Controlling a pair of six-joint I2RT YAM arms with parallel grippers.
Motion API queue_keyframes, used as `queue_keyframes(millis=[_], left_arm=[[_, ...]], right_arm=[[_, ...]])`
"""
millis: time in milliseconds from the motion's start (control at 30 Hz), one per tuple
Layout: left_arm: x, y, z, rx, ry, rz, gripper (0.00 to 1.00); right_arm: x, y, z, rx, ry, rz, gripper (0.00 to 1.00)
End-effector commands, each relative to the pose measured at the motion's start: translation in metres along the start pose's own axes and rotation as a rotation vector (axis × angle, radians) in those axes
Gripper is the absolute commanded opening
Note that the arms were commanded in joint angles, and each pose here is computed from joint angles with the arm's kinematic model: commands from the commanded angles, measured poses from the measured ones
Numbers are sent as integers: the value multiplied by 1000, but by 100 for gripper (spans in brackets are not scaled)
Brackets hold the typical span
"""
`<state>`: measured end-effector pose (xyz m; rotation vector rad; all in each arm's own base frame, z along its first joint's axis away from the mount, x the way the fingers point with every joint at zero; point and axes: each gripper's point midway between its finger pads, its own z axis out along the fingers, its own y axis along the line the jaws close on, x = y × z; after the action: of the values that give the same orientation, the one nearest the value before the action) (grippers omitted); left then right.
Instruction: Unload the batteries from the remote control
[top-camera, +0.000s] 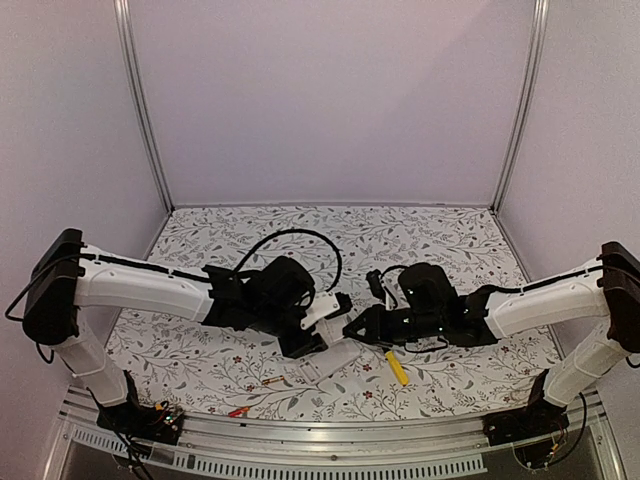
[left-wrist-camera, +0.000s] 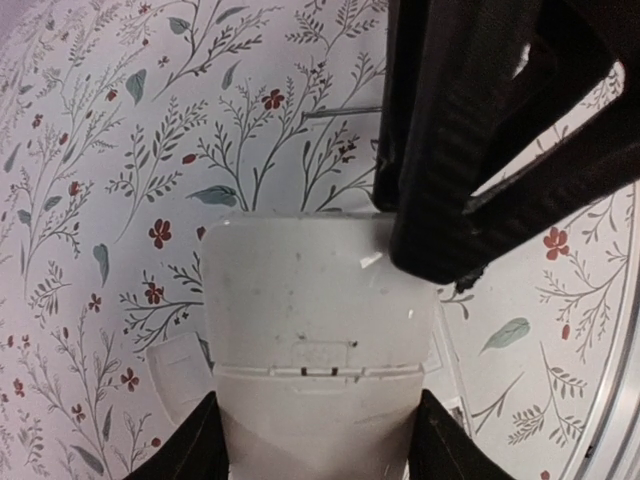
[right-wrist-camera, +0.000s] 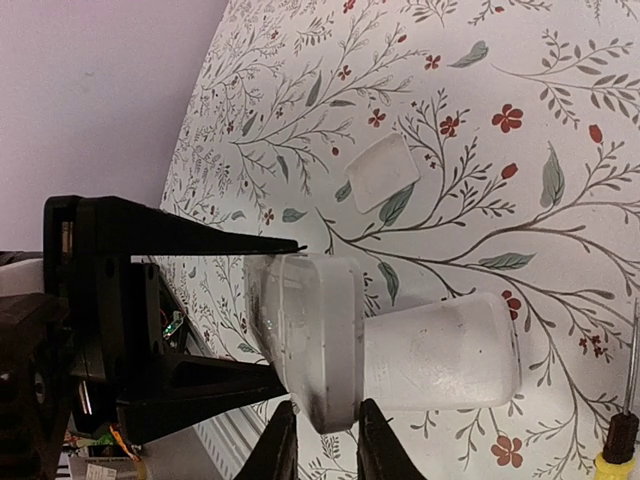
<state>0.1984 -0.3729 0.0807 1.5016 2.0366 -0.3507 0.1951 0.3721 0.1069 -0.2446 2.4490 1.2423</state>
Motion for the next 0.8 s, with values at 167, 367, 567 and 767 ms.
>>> queue_keyframes(millis=[167,367,567,767], left_arm=[[-7,0,1,-3,-2,0,17],[-7,0,2,-2,0,-1,17],[-7,-1,2,1,0,0,17],[-7,-2,2,6,2,2,17]], right_arm=[[-4,18,4,-59,-3,-13,18],[-3,17,5,-60,-1,-13,17],[0,16,13,-57,16,-10,17],[0,19,19,-58,24,-19,16]])
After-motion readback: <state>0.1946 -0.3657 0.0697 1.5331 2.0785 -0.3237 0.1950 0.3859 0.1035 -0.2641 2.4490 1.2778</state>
